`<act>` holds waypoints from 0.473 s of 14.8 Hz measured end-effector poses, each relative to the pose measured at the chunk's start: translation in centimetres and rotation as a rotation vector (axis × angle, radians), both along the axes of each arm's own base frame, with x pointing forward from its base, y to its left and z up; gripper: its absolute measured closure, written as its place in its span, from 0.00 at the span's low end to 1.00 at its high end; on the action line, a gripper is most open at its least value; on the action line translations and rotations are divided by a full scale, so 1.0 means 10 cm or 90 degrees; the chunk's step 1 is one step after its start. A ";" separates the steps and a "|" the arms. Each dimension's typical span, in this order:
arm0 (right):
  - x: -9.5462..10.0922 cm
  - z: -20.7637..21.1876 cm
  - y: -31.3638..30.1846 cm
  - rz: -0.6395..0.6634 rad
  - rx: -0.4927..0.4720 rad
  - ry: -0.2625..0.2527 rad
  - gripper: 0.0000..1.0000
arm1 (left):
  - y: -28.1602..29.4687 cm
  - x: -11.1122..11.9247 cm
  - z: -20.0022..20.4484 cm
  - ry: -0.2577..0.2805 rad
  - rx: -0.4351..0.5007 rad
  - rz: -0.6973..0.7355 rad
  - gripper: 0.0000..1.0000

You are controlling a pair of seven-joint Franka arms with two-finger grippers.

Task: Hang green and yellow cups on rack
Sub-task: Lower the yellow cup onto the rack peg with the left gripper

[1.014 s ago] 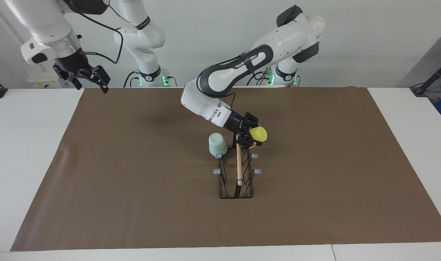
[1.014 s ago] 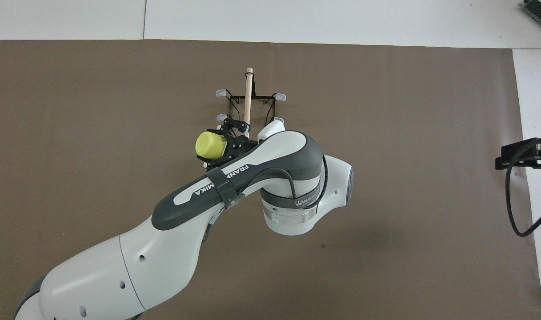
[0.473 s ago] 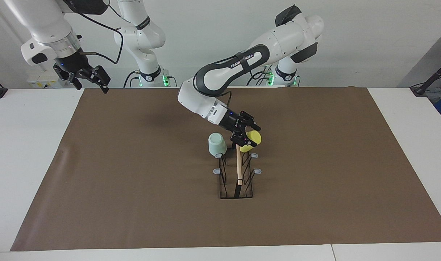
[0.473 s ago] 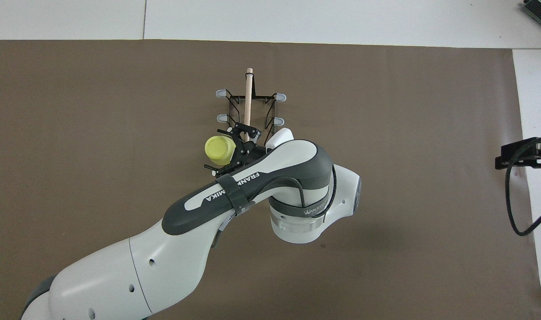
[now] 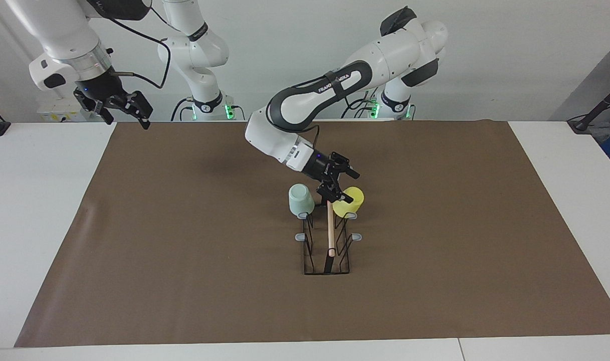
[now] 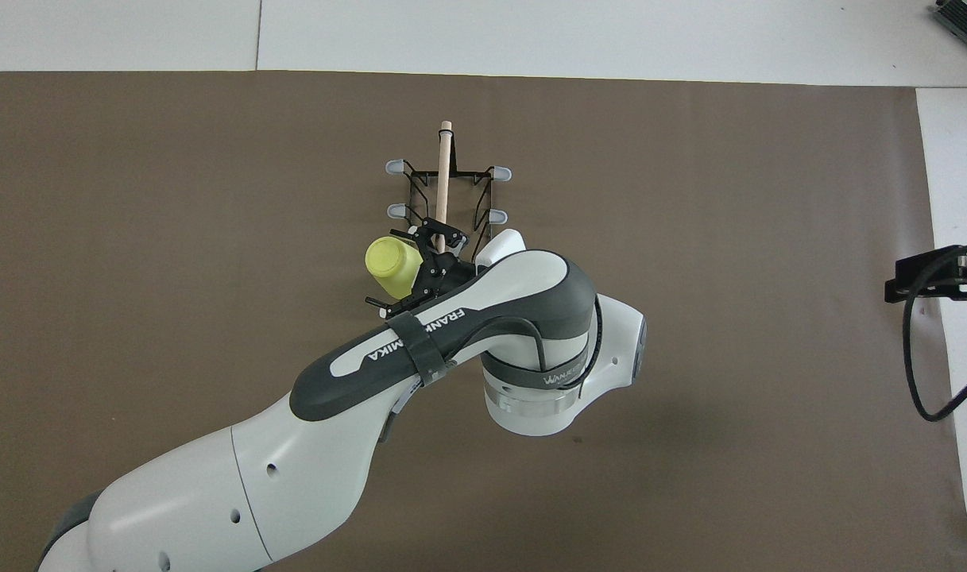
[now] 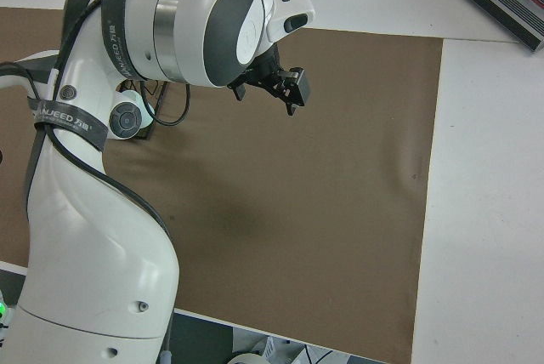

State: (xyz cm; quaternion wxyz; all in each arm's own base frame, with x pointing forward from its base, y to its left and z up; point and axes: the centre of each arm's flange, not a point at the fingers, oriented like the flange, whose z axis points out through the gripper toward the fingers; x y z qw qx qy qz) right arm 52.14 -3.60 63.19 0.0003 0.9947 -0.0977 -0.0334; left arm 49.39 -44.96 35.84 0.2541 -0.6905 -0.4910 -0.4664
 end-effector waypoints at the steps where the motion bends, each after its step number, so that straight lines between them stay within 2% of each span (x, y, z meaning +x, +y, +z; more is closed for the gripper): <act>1: 0.00 0.00 0.00 0.000 0.000 0.000 0.00 | 0.00 -0.01 0.02 0.001 -0.002 0.001 0.00; 3: 0.00 0.00 0.00 0.000 0.000 0.000 0.00 | 0.00 -0.04 0.16 0.009 -0.014 0.009 0.00; 7: 0.00 0.00 0.00 0.000 0.000 0.000 0.00 | 0.05 -0.13 0.49 0.047 -0.031 0.016 0.00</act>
